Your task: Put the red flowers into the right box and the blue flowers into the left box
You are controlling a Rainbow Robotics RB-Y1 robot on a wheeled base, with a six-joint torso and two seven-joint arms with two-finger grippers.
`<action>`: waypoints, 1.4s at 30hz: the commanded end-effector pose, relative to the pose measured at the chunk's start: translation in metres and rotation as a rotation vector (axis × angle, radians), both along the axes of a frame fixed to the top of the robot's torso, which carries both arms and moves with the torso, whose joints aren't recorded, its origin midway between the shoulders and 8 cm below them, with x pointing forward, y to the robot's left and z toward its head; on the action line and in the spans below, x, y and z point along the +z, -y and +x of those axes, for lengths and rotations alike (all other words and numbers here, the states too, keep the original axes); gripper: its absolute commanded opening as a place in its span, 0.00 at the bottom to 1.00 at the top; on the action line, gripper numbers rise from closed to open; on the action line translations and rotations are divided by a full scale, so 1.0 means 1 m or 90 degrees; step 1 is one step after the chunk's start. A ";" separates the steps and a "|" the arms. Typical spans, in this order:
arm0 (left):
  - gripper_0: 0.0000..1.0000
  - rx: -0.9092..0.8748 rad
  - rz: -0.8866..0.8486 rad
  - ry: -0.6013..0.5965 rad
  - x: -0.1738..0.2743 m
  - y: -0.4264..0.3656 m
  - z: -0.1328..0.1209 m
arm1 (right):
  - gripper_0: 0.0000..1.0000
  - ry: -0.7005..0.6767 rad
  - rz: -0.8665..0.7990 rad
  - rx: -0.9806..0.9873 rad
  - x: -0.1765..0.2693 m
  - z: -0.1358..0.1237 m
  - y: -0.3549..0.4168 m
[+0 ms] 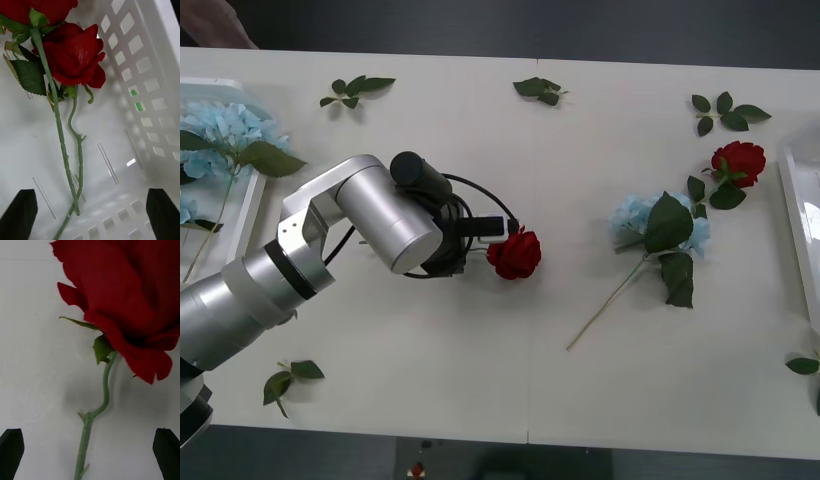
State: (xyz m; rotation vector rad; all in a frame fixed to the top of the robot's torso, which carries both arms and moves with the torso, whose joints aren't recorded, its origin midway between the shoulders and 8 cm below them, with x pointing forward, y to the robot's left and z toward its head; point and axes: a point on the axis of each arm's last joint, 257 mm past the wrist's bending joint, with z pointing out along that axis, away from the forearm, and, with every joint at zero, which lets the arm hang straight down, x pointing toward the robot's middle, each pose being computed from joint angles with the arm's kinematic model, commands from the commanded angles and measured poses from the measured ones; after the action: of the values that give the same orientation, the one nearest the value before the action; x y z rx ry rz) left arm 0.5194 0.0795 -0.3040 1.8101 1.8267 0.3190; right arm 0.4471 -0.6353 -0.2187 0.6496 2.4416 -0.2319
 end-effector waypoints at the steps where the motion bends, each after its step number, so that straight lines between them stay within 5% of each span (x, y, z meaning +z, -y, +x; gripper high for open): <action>1: 1.00 -0.013 -0.029 0.023 0.026 0.032 0.008 | 0.93 0.034 0.014 0.017 0.050 0.022 -0.024; 11: 1.00 -0.016 -0.057 0.020 0.019 0.051 0.006 | 1.00 0.029 0.180 -0.006 0.080 0.034 -0.091; 25: 1.00 -0.014 -0.067 0.027 0.007 0.057 0.011 | 1.00 0.019 0.296 -0.089 0.066 0.069 -0.174; 42: 1.00 -0.011 -0.063 0.013 -0.003 0.057 0.005 | 1.00 0.039 0.289 -0.097 0.013 0.113 -0.256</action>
State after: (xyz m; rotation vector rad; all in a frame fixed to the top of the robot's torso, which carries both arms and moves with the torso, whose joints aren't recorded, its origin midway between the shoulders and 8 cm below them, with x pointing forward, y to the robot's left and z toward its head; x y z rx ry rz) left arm 0.5145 0.0448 -0.3304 1.8027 1.8040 0.2551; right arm 0.5428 -0.3943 -0.2277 1.0198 2.4687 0.2410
